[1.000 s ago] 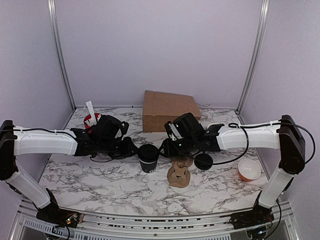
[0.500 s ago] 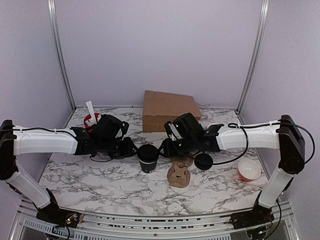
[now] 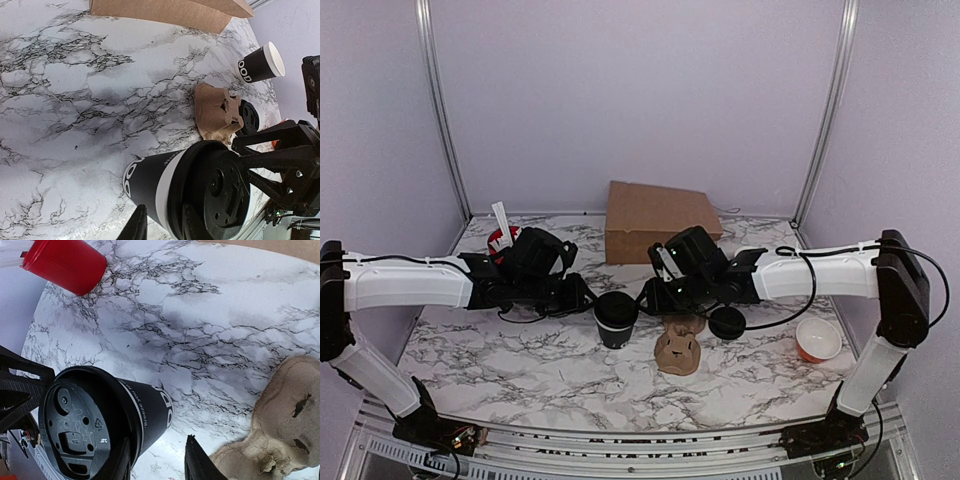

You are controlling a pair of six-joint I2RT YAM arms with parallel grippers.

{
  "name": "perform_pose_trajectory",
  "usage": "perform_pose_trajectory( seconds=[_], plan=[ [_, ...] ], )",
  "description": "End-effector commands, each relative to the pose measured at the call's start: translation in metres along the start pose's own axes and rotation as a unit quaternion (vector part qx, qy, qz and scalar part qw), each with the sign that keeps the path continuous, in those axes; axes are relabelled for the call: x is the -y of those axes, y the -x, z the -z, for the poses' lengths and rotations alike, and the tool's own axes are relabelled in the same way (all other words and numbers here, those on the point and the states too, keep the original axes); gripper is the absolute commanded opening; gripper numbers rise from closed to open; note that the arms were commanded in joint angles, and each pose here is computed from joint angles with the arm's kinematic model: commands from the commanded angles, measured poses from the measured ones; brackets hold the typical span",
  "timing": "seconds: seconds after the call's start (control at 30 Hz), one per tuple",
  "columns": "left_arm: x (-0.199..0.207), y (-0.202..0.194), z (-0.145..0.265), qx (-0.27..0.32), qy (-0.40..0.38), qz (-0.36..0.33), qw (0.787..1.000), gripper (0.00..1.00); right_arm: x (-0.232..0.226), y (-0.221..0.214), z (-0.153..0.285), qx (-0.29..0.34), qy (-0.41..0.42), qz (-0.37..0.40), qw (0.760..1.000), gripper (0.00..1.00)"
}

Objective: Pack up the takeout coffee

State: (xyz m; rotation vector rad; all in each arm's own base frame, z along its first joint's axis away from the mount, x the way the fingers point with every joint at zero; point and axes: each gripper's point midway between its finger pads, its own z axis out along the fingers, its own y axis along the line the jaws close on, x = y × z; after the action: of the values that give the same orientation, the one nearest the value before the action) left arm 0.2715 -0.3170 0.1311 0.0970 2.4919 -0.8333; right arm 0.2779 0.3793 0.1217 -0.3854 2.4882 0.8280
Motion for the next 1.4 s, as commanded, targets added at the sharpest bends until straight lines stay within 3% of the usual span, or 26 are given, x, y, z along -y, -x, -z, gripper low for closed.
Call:
perform_pose_trajectory(
  seconds=[0.0,0.43,0.83,1.2,1.37],
  plan=[
    [0.002,0.001,0.005,0.000,0.003,-0.007,1.000,0.23,0.001,-0.012,-0.008,-0.022,-0.008,0.011,1.000,0.35],
    [-0.050,-0.048,-0.020,-0.059,0.066,0.010,0.996,0.17,0.008,-0.023,-0.017,-0.040,-0.015,0.013,0.999,0.35],
    [-0.065,-0.074,-0.033,-0.085,0.085,0.011,0.993,0.15,0.013,-0.037,-0.025,-0.058,-0.023,0.019,0.998,0.37],
    [-0.061,-0.069,-0.036,-0.079,0.079,0.007,0.994,0.14,0.012,-0.053,-0.028,-0.072,-0.025,0.021,0.997,0.38],
    [-0.049,-0.056,-0.034,-0.064,0.067,-0.004,0.996,0.14,0.002,-0.035,-0.010,-0.041,-0.018,0.022,0.999,0.39]
  ],
)
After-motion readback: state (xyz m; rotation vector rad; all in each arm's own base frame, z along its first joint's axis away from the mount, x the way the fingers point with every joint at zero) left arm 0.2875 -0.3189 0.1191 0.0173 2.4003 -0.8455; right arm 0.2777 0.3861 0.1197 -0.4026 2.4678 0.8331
